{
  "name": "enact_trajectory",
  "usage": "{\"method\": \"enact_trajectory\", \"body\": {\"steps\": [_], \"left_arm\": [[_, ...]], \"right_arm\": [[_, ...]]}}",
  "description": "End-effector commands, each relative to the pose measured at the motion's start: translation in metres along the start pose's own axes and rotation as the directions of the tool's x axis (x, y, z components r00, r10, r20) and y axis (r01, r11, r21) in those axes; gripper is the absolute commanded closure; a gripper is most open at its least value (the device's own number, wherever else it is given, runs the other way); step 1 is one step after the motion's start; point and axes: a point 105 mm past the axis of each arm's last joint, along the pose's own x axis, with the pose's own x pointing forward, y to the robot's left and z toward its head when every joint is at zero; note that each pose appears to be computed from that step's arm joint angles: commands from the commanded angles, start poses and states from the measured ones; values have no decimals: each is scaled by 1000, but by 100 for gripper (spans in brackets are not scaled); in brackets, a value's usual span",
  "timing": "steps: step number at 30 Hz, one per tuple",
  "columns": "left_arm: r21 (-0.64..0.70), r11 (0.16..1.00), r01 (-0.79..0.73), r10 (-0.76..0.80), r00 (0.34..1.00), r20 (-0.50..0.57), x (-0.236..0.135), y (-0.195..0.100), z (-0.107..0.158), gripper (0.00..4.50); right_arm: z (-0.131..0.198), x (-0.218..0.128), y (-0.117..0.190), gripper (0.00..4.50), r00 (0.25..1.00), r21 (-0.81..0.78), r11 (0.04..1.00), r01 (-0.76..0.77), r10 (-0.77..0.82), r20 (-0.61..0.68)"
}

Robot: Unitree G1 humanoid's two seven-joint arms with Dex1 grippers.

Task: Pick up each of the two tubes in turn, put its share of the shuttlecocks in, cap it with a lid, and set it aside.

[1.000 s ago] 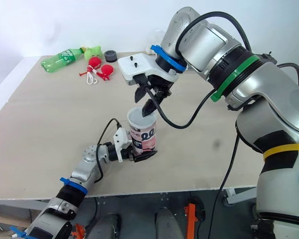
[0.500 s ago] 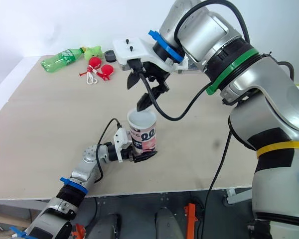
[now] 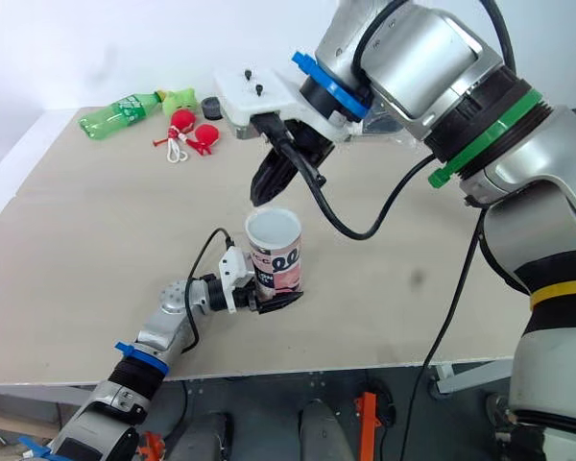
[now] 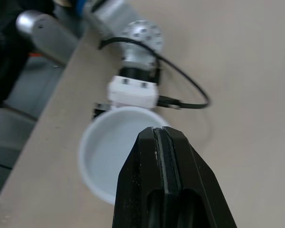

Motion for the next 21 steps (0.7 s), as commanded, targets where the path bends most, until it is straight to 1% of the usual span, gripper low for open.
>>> {"method": "enact_trajectory", "body": {"steps": [1, 8, 21], "left_arm": [[-39, 999, 21, -23, 999, -36, 0, -9, -13, 83], [-39, 999, 20, -21, 999, -36, 0, -10, -13, 83], [-39, 999, 20, -21, 999, -39, -1, -10, -12, 83]], "right_arm": [[4, 1, 6, 443, 999, -3, 999, -45, 45, 8], [-9, 13, 9, 443, 997, 38, 997, -73, 74, -5], [-33, 32, 17, 443, 990, 76, 991, -109, 115, -77]]}}
